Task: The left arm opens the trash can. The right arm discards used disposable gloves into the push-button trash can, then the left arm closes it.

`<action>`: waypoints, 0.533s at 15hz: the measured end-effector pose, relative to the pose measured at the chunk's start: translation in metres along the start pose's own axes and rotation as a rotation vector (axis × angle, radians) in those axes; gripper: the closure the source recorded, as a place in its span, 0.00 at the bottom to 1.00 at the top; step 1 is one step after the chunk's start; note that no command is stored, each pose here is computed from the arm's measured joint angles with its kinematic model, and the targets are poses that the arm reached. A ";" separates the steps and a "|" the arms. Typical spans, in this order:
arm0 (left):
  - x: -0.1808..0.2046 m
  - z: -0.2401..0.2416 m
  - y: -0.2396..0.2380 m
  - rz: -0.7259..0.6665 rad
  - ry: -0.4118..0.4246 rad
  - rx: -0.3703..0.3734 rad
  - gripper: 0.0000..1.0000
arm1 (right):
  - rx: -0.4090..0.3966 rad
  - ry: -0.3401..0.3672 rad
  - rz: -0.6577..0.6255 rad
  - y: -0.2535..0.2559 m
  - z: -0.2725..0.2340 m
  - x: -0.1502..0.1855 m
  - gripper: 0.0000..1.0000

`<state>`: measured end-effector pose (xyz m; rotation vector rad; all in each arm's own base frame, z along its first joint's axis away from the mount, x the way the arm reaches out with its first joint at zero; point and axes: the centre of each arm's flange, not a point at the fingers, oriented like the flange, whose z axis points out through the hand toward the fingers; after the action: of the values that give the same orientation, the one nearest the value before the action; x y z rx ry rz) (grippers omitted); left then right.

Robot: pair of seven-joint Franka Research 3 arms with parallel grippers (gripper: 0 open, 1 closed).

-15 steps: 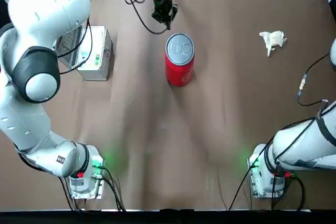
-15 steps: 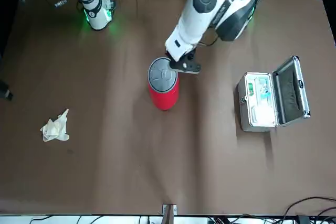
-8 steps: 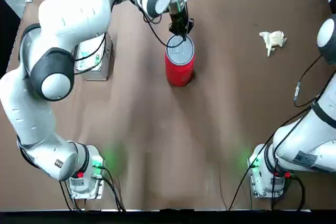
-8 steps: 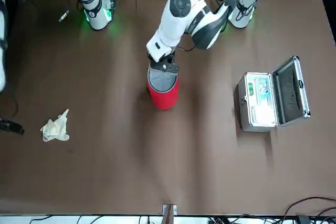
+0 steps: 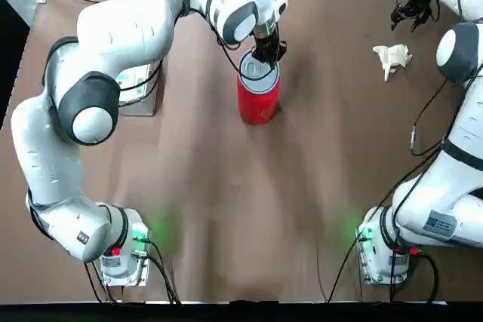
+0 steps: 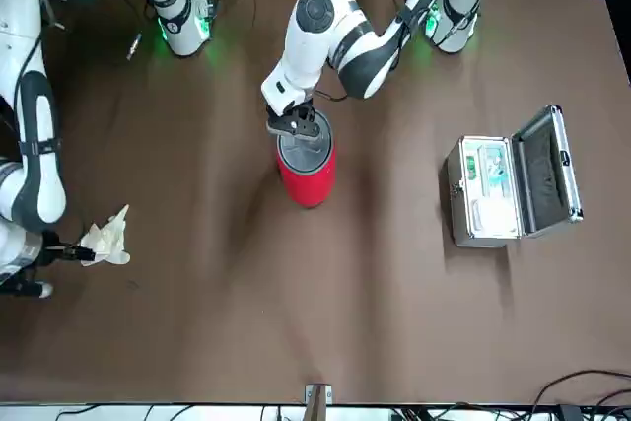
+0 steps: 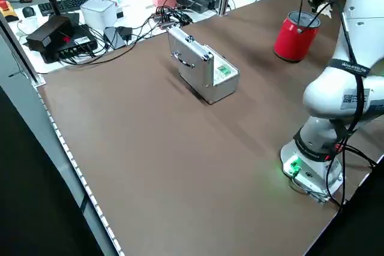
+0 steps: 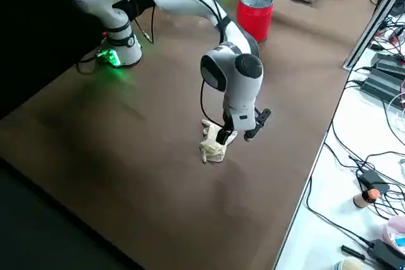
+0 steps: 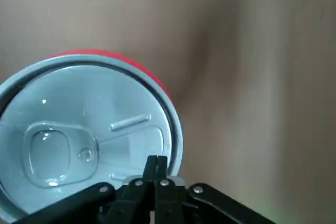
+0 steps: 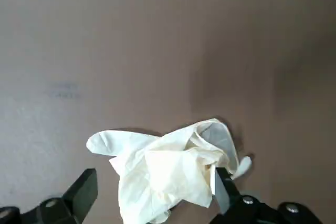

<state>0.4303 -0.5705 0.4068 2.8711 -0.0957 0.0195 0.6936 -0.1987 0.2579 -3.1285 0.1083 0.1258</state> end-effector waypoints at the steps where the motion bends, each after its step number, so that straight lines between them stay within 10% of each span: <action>1: 0.000 0.001 0.000 0.007 0.005 0.007 0.99 | 0.003 -0.014 -0.019 -0.005 0.009 0.000 0.01; 8: -0.004 0.018 0.002 0.041 0.013 0.034 0.98 | -0.091 -0.128 -0.135 -0.039 0.056 -0.009 0.02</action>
<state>0.4266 -0.5772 0.3904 2.9025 -0.1532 0.0484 0.6833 -0.1589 0.2030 -3.1945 -0.1124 0.3375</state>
